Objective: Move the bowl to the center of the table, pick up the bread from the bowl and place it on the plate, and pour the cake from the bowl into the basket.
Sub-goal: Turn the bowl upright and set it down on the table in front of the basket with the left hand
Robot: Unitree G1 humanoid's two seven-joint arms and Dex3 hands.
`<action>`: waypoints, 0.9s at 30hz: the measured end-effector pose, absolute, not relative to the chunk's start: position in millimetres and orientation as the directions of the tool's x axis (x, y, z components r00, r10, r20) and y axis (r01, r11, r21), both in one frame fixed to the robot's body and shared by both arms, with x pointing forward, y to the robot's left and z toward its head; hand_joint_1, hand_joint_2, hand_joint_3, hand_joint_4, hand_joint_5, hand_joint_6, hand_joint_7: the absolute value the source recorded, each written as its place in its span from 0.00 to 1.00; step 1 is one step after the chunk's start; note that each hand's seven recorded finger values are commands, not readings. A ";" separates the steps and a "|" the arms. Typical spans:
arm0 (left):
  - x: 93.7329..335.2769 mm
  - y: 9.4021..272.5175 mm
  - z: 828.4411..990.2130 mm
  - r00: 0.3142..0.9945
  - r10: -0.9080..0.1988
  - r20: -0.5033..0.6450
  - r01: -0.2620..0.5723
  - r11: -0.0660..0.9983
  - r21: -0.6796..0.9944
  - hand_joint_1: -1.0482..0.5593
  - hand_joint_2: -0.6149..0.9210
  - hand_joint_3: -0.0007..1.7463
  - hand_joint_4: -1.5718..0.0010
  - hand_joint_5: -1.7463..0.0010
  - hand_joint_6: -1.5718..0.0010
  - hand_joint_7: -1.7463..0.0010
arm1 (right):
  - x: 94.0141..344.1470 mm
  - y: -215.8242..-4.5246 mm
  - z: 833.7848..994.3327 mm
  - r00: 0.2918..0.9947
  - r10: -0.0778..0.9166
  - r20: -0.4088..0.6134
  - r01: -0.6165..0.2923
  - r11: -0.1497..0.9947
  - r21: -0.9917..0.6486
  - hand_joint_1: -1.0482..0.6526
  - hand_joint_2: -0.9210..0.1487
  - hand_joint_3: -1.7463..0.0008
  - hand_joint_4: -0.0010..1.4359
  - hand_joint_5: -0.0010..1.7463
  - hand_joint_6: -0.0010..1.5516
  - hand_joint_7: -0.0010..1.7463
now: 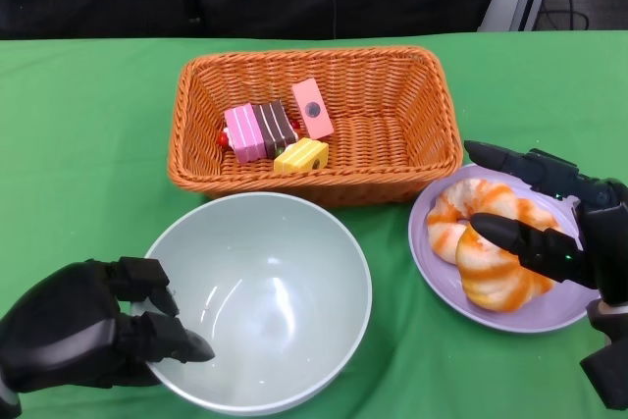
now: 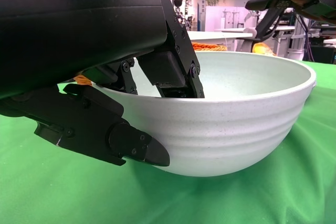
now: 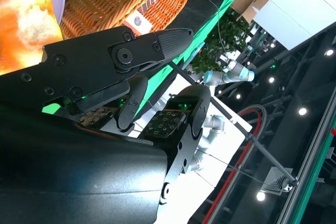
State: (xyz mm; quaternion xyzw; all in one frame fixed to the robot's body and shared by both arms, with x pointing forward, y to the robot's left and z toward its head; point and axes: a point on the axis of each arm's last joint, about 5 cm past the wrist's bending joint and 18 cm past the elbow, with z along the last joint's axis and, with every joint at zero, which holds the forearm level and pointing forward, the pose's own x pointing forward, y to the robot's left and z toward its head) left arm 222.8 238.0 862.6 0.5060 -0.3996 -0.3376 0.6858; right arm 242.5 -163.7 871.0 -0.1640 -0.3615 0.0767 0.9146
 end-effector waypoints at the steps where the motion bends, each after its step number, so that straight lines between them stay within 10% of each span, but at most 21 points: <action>1: 223.0 237.2 862.7 0.452 -0.867 0.209 0.058 0.262 0.963 0.47 1.00 0.13 0.54 0.63 0.42 0.98 | 242.4 -163.6 870.9 0.726 0.262 0.635 -0.023 0.933 -0.359 0.30 0.00 0.94 0.62 0.20 0.49 0.00; 11: 227.5 234.4 868.5 0.490 -0.851 0.186 0.066 0.249 0.966 0.44 1.00 0.12 0.54 0.86 0.50 1.00 | 242.2 -163.2 870.7 0.726 0.258 0.637 -0.020 0.934 -0.355 0.30 0.00 0.96 0.61 0.21 0.49 0.00; 15: 226.3 235.4 871.6 0.476 -0.865 0.157 0.124 0.243 0.962 0.26 1.00 0.12 0.64 0.98 0.66 1.00 | 242.1 -163.2 870.7 0.726 0.258 0.637 -0.020 0.935 -0.355 0.30 0.00 0.96 0.61 0.21 0.49 0.00; 27: 225.7 235.5 880.8 0.419 -0.901 0.110 0.236 0.225 0.945 0.09 1.00 0.21 0.73 0.99 0.76 0.99 | 241.9 -162.4 870.7 0.723 0.257 0.642 -0.021 0.936 -0.350 0.29 0.00 0.95 0.59 0.23 0.48 0.00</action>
